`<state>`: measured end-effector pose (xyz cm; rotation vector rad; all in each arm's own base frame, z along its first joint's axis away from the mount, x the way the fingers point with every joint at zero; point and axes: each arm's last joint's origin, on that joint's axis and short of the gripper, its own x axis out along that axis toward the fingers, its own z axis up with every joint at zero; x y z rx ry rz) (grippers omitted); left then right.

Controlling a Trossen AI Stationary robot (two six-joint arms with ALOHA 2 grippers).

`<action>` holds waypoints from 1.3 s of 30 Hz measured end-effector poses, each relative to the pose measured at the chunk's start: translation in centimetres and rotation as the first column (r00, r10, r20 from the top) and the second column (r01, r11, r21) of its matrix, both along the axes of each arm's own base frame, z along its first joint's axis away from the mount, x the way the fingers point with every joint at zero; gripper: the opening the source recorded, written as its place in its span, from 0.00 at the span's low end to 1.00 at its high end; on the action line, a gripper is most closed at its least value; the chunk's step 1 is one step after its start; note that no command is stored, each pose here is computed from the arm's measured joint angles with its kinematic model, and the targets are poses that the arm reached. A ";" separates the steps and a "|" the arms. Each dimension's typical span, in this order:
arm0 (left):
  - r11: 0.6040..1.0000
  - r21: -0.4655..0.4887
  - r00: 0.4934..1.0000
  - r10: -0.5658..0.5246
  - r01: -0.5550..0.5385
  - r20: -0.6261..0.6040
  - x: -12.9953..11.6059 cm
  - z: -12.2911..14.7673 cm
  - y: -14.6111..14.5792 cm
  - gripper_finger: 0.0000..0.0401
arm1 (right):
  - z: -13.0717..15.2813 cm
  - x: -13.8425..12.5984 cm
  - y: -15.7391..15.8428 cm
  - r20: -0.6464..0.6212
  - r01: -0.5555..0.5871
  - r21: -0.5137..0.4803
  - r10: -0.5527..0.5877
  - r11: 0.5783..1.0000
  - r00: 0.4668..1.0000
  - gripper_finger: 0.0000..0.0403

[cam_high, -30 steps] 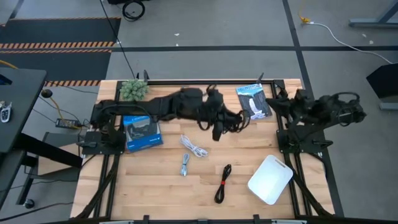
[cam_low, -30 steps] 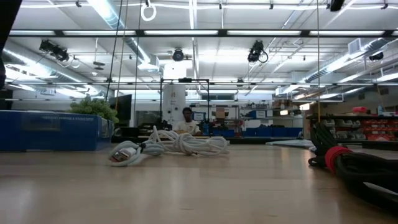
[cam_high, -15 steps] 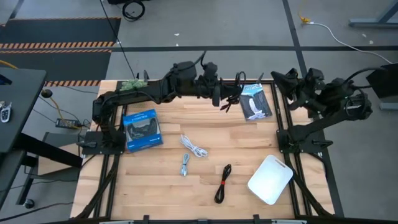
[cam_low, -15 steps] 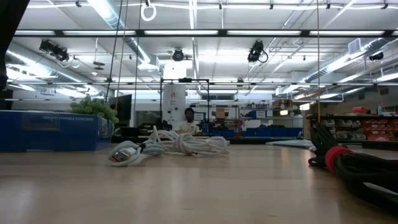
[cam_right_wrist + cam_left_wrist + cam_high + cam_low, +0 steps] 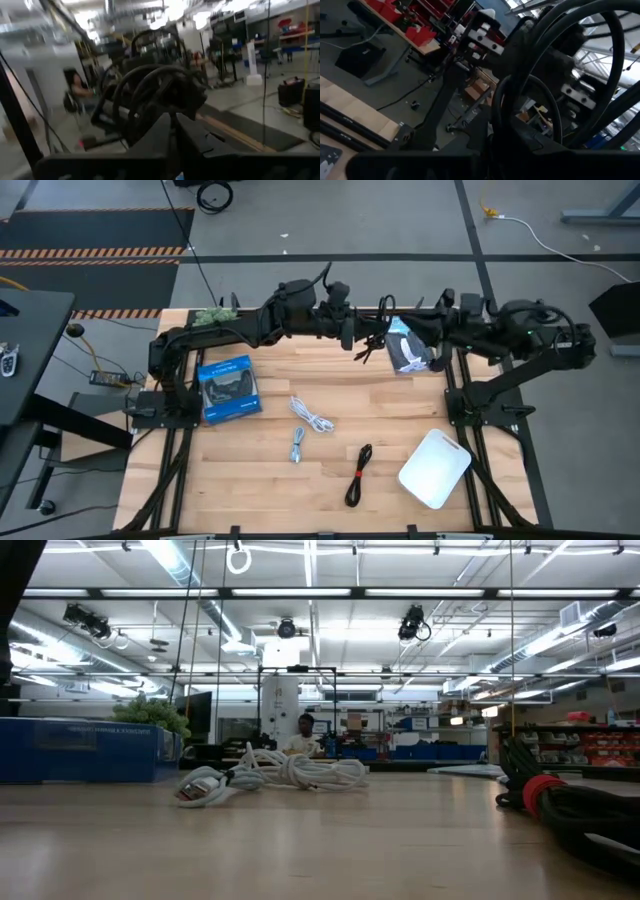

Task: Pick and place USB-C Cables
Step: Put the left black charger cable into the white bin

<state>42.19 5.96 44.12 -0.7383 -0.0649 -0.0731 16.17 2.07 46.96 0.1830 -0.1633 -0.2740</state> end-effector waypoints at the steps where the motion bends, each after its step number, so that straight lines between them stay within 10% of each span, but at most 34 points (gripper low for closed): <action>1: 1.000 -0.003 1.000 -0.007 0.007 -0.001 0.0 0.0 0.0 0.13 | 0.3 0.3 0.1 -0.028 0.000 -0.007 0.000 1.000 1.000 0.15; 19: 0.984 0.164 0.997 0.069 -0.074 0.037 -0.1 0.2 0.9 0.13 | 1.7 0.5 0.3 -0.289 -0.014 -0.035 0.003 0.999 0.957 0.89; 39: 0.893 0.422 0.980 0.085 -0.154 0.177 -0.2 1.4 -0.2 0.13 | -0.4 4.7 -0.4 -0.427 -0.022 -0.075 -0.012 0.997 0.904 0.86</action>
